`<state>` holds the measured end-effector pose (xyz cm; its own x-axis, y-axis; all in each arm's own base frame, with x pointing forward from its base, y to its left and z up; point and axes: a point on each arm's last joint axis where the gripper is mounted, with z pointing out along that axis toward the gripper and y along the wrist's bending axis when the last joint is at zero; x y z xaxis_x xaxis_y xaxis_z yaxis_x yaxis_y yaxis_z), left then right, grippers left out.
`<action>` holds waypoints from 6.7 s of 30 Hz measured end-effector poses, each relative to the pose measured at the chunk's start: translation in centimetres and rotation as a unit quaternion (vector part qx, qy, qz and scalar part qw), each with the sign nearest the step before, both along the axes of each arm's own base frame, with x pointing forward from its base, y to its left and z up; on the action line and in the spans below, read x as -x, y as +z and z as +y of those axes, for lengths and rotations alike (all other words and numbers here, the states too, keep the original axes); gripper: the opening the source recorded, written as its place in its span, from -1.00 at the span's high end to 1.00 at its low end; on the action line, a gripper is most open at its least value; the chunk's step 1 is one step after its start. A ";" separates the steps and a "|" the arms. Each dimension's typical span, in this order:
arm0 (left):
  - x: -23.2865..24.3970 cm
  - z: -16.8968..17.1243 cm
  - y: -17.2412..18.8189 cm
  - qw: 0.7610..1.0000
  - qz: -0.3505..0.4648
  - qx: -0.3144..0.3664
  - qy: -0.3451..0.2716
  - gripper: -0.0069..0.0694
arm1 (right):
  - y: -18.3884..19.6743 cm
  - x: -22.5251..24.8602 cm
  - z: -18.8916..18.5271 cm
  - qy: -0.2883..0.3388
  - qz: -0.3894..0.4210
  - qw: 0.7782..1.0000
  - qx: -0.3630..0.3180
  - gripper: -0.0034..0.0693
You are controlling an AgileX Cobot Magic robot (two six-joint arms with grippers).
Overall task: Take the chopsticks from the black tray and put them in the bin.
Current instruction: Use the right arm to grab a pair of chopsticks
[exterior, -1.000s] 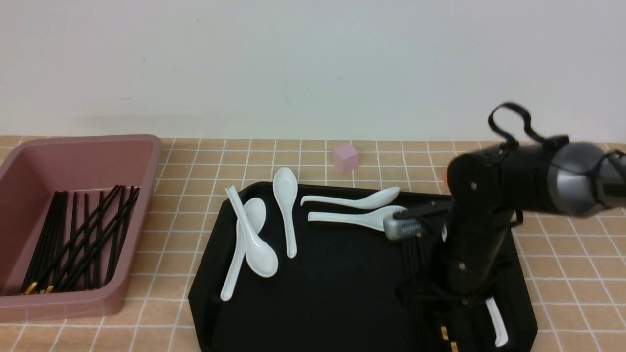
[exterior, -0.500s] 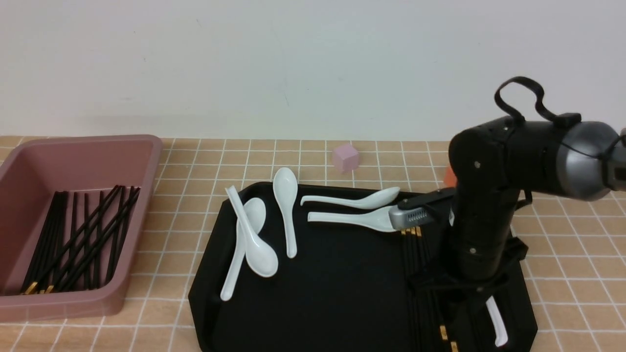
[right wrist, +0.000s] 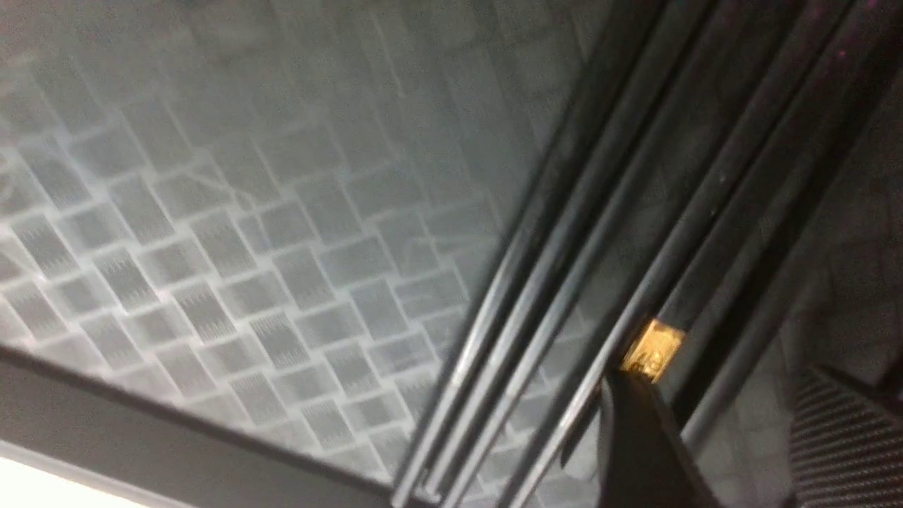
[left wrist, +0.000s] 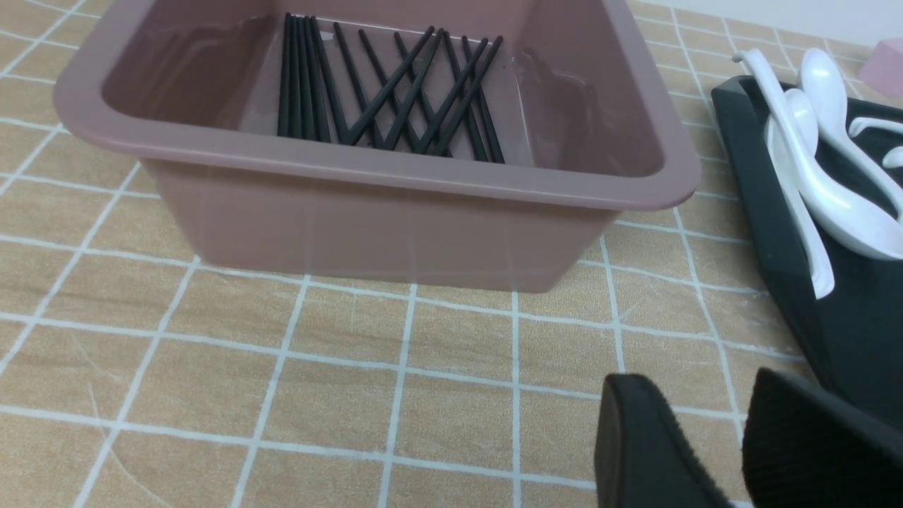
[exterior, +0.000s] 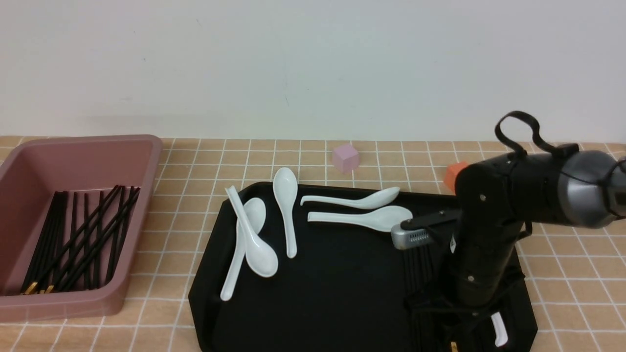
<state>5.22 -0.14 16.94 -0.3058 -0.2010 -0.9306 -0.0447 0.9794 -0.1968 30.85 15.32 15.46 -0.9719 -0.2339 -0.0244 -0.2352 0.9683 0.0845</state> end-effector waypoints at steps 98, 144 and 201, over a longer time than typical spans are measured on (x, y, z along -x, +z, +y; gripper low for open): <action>0.0 0.0 0.0 1.000 0.000 0.000 0.000 0.20 | -0.5 -0.6 0.3 -0.019 0.027 0.999 0.011 -0.21; 0.0 0.0 0.0 1.000 0.000 0.000 0.000 0.20 | 1.1 -2.2 1.0 -0.004 0.051 0.998 0.021 0.27; 0.0 0.0 0.0 1.000 0.000 0.000 0.000 0.19 | -0.5 -2.6 0.8 0.008 0.019 0.999 0.033 0.53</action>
<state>5.22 -0.14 16.94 -0.3058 -0.2010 -0.9306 -0.0447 0.9794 -0.1968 33.49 16.12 14.94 -0.9680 -0.2496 0.0278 -0.2487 0.9681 0.0301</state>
